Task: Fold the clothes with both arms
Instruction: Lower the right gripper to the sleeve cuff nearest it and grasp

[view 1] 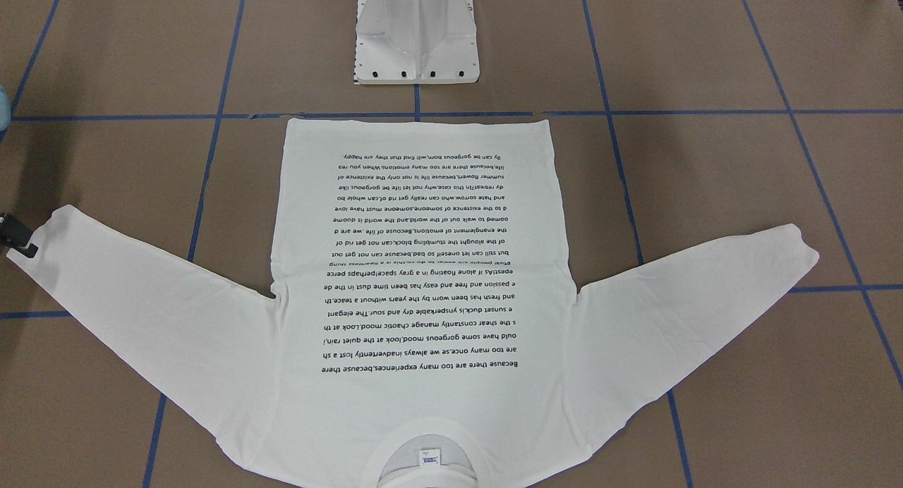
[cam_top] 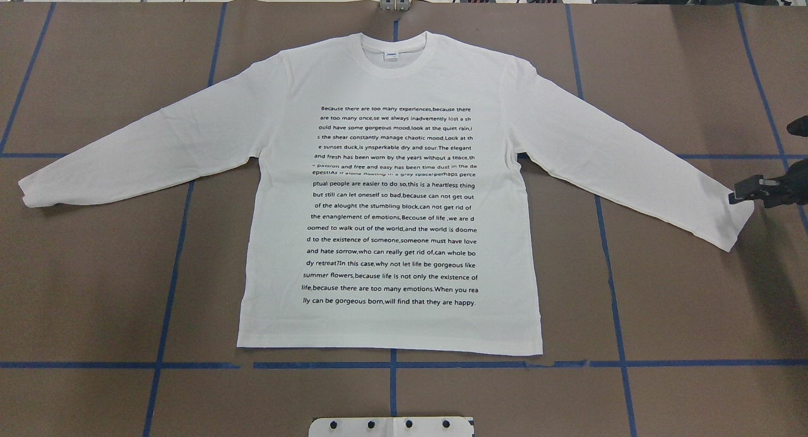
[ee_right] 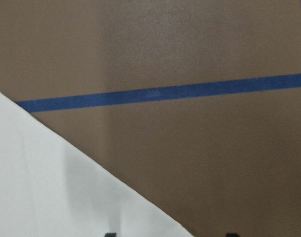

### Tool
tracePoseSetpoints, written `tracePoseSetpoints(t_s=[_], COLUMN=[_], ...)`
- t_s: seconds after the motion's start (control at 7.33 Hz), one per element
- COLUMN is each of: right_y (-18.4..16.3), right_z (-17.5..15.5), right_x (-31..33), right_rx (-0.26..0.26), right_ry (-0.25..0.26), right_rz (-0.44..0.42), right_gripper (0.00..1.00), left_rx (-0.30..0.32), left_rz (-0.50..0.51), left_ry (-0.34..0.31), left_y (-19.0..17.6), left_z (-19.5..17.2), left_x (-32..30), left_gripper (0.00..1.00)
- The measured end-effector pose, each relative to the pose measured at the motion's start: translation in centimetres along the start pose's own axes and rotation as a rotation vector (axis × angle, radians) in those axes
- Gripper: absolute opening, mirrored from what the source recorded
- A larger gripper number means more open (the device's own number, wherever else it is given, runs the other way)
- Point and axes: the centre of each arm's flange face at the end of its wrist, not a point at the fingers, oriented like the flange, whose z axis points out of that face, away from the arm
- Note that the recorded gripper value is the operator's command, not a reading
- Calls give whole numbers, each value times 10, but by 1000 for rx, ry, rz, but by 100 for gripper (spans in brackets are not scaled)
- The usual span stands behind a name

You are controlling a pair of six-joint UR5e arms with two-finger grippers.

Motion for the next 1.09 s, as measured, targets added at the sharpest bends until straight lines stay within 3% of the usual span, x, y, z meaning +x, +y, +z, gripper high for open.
tracePoseSetpoints(t_s=[0.14, 0.27, 0.41, 0.55, 1.09], right_y=[2, 3, 4, 4, 1], right_z=[3, 5, 6, 6, -2], right_x=[1, 2, 3, 3, -11], right_rx=[-6, -11, -13, -14, -13], right_ry=[2, 5, 6, 6, -21], right_rz=[0, 2, 3, 3, -10], right_gripper=[69, 58, 25, 0, 0], left_rx=[-1, -1, -1, -1, -1], left_rz=[-1, -1, -1, -1, -1], left_ry=[0, 0, 0, 0, 0], left_y=[0, 1, 1, 1, 2], left_z=[0, 0, 0, 0, 0], left_x=[0, 0, 0, 0, -1], left_gripper=[100, 100, 100, 100, 100])
